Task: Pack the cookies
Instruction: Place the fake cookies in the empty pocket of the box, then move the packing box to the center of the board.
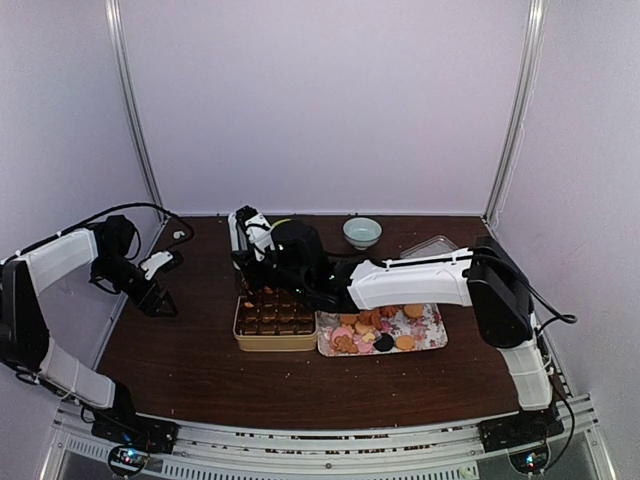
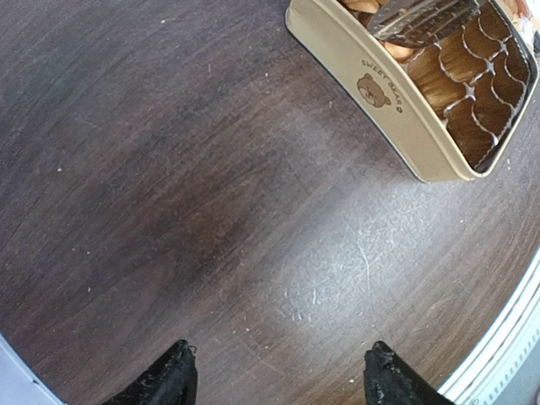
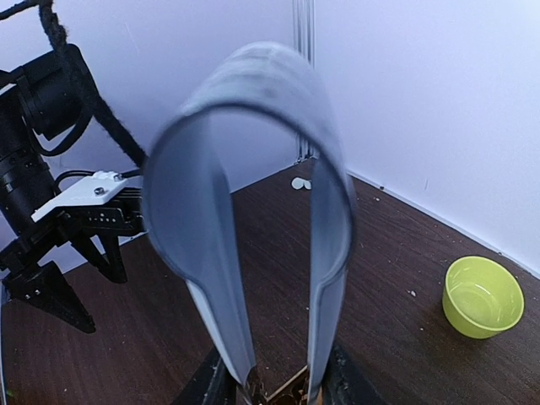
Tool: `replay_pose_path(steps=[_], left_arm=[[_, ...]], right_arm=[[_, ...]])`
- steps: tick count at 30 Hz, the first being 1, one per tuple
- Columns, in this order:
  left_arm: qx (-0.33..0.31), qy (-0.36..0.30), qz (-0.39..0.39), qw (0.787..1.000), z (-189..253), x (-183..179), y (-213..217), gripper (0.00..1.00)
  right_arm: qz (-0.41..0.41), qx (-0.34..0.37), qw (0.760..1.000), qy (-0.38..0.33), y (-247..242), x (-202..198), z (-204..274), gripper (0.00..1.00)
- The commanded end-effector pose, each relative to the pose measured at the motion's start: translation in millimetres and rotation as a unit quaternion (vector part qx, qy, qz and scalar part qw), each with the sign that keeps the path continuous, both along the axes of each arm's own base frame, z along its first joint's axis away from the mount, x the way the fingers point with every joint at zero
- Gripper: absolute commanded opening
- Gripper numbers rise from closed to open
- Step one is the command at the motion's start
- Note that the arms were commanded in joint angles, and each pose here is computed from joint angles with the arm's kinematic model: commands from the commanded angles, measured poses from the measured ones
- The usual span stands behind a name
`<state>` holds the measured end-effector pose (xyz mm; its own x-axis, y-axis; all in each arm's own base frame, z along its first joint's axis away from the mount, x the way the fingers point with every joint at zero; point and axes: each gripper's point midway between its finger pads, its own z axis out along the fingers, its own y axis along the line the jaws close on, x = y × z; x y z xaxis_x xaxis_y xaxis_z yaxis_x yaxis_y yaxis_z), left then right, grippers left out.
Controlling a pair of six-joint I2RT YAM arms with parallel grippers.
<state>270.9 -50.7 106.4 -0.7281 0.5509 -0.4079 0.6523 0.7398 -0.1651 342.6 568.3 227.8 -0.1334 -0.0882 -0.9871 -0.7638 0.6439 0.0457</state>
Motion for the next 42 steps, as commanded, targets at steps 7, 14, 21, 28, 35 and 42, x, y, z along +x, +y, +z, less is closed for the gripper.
replay_pose_path(steps=[7,14,21,28,35,42], left_arm=[[-0.044,-0.009,0.03,0.999,-4.6,84.5,-16.4,0.68],[-0.016,-0.009,0.003,1.0,-15.2,129.2,-45.8,0.68],[-0.002,-0.014,-0.028,1.0,-30.0,147.4,-80.6,0.68],[-0.004,-0.004,-0.059,0.998,-41.4,148.6,-113.8,0.68],[-0.01,0.004,-0.094,0.996,-48.4,137.8,-145.6,0.68],[-0.027,0.014,-0.132,0.991,-48.4,121.1,-177.6,0.68]], right_arm=[[-0.065,0.098,0.992,-0.034,-88.2,7.0,105.4,0.33],[-0.143,0.064,0.987,-0.025,-167.8,0.0,83.4,0.34],[-0.194,0.027,0.981,0.017,-226.8,-20.3,32.8,0.34],[-0.211,0.017,0.976,0.042,-250.0,-31.5,4.8,0.35],[-0.21,0.014,0.977,0.045,-249.3,-31.2,0.4,0.36],[-0.202,0.011,0.978,0.046,-244.8,-30.9,0.3,0.4]])
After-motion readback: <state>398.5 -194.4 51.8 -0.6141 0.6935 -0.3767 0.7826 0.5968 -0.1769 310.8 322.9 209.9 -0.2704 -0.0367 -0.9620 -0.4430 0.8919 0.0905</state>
